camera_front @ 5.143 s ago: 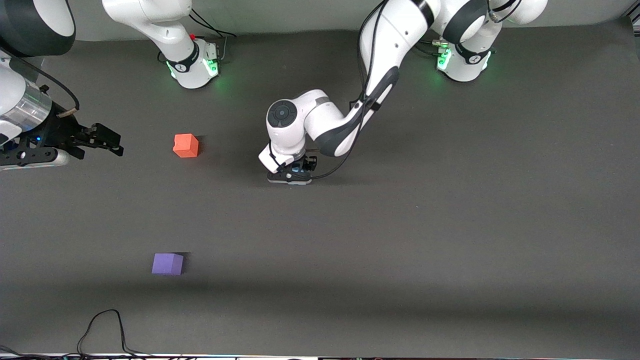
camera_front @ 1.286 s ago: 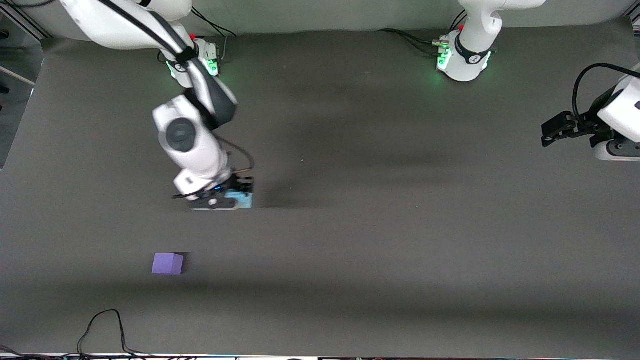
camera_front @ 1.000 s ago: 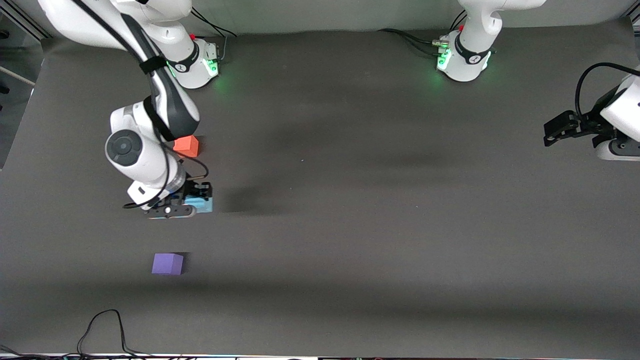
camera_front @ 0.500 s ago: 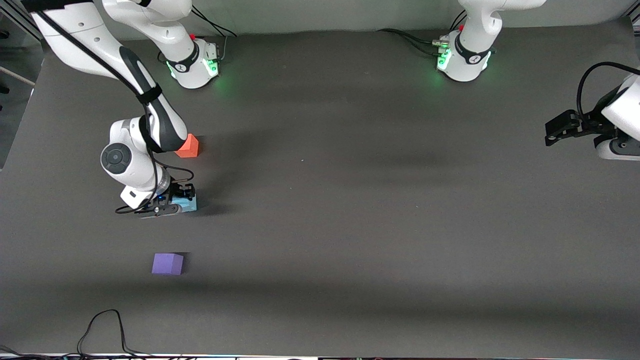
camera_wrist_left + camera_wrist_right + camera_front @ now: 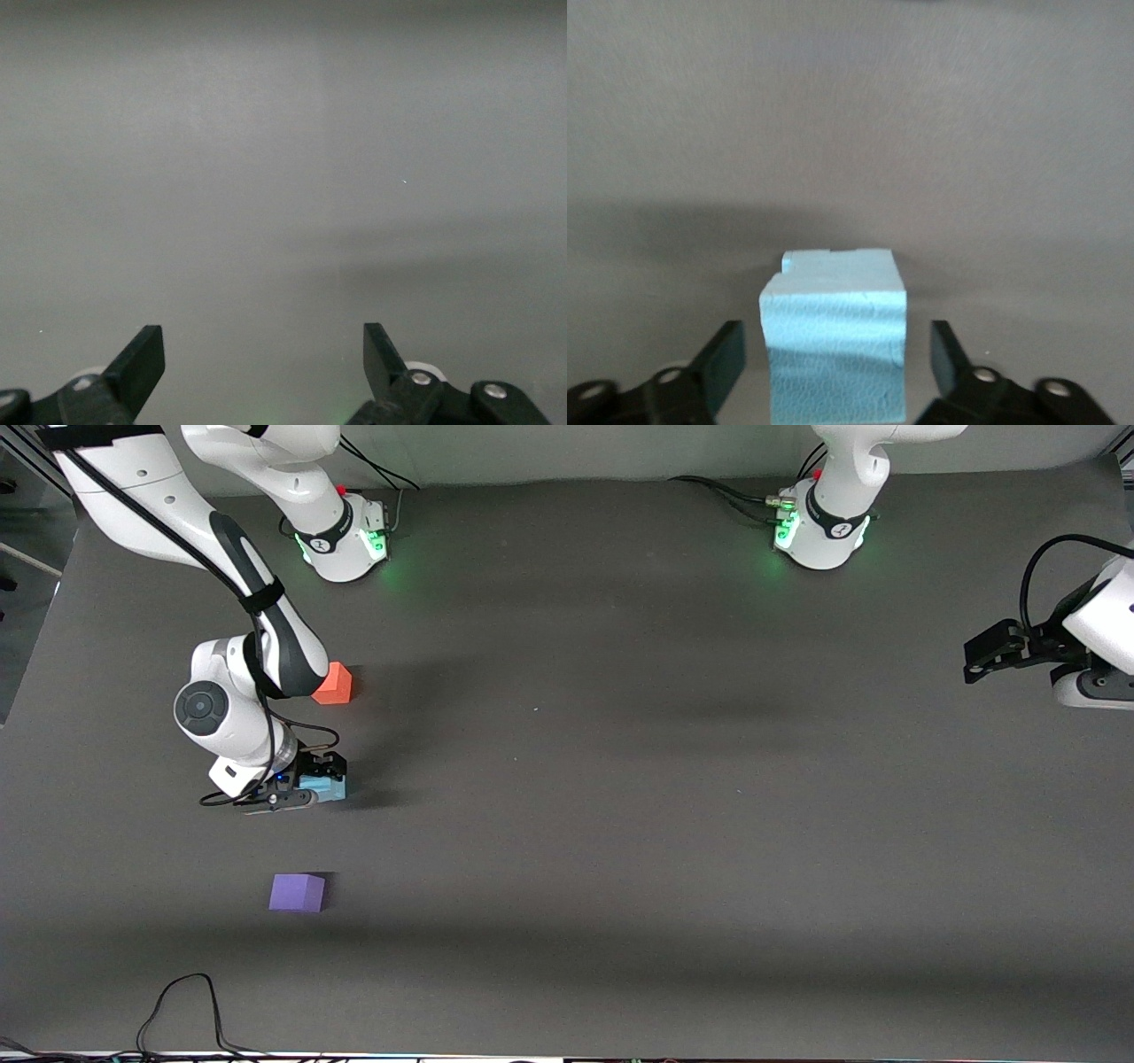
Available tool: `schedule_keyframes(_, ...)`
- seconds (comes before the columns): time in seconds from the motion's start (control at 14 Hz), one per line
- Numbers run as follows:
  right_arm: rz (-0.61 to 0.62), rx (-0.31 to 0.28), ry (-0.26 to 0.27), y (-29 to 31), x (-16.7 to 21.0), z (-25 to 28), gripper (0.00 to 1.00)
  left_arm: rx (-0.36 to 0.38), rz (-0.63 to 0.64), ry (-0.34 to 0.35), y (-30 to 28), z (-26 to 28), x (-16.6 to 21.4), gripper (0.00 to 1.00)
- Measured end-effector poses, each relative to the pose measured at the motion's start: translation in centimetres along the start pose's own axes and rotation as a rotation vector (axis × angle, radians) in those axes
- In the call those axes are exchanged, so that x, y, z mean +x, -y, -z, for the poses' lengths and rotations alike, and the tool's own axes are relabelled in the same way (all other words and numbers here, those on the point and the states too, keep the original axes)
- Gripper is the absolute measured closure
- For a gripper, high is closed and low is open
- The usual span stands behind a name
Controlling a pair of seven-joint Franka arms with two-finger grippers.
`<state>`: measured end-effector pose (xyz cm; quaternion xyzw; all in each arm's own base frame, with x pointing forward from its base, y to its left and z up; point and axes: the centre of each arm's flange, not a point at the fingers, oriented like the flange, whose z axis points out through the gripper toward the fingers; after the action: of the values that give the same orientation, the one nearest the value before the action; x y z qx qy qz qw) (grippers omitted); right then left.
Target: Place blue block between orange and purple blocks
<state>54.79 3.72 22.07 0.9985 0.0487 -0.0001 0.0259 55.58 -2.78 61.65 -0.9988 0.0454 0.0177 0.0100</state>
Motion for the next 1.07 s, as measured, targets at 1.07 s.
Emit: schedule_keyframes(1.07, -0.094, 0.111, 0.028, -3.0, 0.0, 33.6, 0.00, -0.001, 0.008, 0.002, 0.1, 0.0, 0.0, 0.00)
